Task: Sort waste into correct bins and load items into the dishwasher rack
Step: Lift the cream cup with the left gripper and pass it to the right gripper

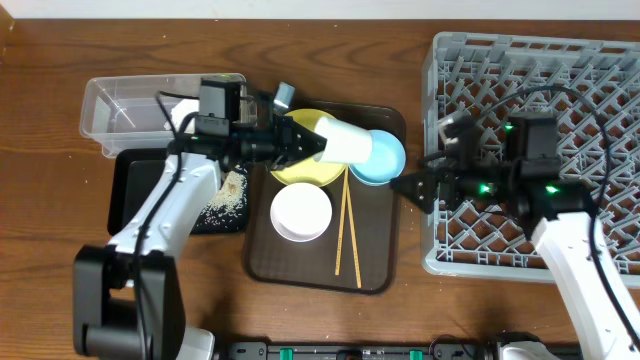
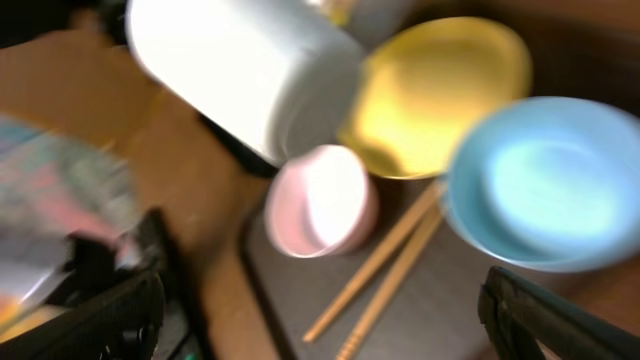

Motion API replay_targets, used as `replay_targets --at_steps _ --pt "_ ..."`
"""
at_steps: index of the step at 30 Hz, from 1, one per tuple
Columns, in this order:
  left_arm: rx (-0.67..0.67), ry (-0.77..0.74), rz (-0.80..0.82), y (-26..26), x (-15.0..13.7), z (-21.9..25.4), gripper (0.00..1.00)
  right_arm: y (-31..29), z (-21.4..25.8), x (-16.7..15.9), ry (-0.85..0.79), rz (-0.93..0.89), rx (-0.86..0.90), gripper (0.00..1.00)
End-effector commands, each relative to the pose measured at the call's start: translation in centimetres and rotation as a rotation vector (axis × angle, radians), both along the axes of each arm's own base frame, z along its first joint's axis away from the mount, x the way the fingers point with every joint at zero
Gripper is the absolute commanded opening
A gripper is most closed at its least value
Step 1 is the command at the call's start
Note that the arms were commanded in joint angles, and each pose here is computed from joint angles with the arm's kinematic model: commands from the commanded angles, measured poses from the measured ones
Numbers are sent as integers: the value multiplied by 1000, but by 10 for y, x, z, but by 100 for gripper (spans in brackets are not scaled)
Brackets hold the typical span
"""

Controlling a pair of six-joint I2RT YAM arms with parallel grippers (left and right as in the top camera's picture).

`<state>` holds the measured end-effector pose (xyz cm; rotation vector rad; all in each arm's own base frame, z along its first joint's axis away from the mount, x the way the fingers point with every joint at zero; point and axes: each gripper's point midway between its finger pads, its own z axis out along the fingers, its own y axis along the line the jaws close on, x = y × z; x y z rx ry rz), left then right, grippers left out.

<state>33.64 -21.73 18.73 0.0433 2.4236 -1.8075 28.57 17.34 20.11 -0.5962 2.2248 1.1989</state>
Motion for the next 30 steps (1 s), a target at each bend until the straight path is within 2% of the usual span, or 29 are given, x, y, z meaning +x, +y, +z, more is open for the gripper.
replay_targets --at_steps 1,5,9,11,20,30 --pt "-158 56 -157 -15 -26 21 6 23 13 -12 -46 155 103 99" --pt "-166 64 -196 -25 -35 22 7 34 15 -9 -67 217 163 99" --pt "-164 67 -229 -35 -43 22 6 44 37 -14 -142 333 303 99" --pt "-163 67 -240 -39 -46 22 6 45 46 -17 -175 371 343 95" --pt "-161 67 -244 -40 -47 21 6 45 47 -17 -180 374 346 76" --pt "-149 65 -234 -40 -45 19 6 44 37 -12 -145 330 304 75"
